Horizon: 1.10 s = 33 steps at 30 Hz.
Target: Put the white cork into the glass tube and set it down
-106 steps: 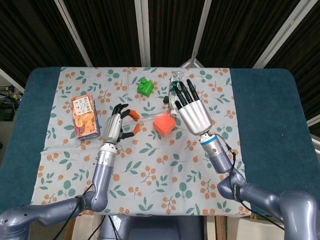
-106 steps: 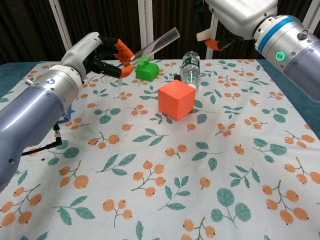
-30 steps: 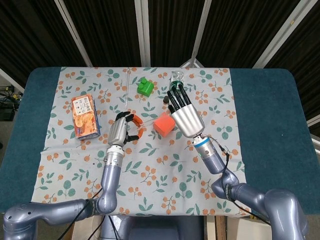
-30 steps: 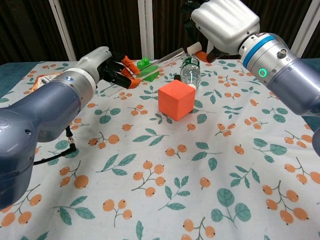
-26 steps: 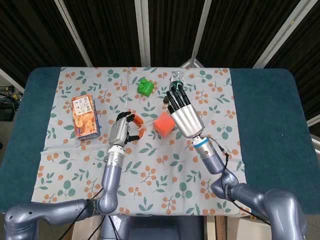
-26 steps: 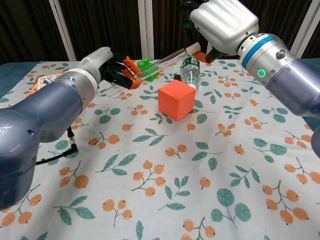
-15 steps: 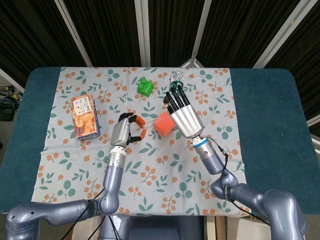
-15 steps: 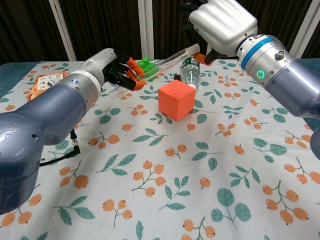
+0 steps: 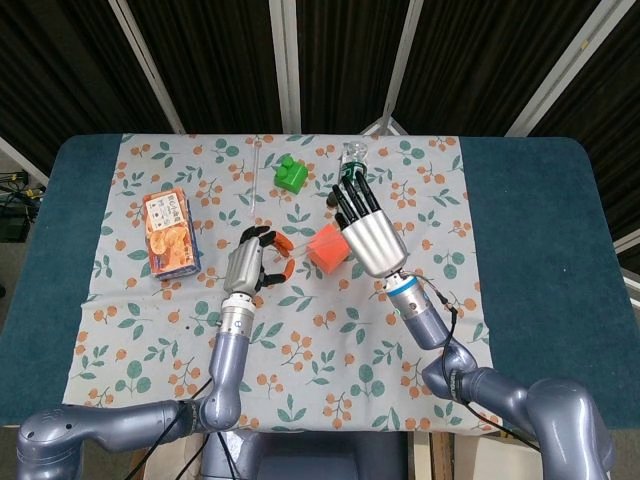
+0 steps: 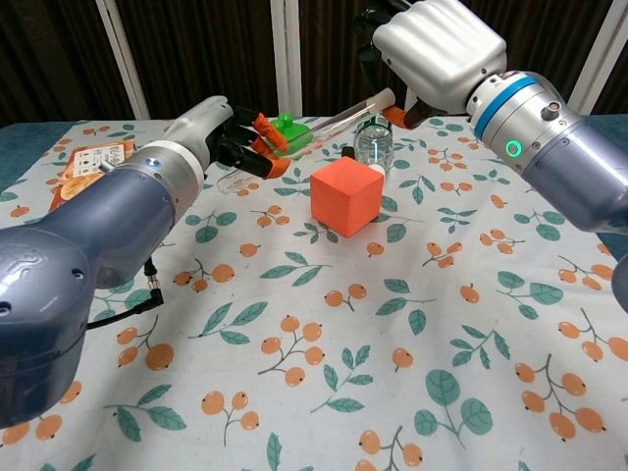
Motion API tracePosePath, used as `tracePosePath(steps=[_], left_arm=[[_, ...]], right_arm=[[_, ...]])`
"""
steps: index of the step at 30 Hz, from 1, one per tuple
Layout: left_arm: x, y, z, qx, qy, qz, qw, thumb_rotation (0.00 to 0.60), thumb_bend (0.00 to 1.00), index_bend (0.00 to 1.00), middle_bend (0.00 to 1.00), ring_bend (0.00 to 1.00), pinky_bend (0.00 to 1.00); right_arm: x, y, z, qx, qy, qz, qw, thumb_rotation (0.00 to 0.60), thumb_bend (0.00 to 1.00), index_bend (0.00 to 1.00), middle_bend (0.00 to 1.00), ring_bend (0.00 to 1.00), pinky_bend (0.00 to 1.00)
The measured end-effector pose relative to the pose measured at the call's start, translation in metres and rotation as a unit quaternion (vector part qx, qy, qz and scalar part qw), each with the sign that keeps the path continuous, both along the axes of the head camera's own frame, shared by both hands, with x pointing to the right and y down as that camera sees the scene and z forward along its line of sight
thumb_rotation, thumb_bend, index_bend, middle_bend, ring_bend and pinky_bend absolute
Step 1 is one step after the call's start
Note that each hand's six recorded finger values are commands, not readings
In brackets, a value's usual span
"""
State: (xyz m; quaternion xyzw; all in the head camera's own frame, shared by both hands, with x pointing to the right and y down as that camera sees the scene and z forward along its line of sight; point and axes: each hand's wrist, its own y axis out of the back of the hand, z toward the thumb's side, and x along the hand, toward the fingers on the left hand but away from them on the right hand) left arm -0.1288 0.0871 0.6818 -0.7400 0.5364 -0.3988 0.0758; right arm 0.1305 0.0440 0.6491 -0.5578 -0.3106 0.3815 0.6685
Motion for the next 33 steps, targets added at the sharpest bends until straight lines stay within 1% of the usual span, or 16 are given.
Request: tracePosePath(steps=[18,33], left_arm=[[0.006,-0.001,0.001,0.002,0.011,-0.008,0.9999,0.600,0.84,0.53,0.50,0.14,0.04],[0.013,-0.001,0.001,0.007,0.016,-0.002,0.9999,0.600,0.84,0.53,0.50,0.14,0.04]], right_arm=[[0.004,0.007,-0.001,0.004,0.007,-0.002,1.0000,0.600,0.42,0.59,0.21,0.09,0.00],[0.002,0.008,-0.002,0.003,0.006,-0.003,1.0000,0.600,0.42,0.59,0.21,0.09,0.00]])
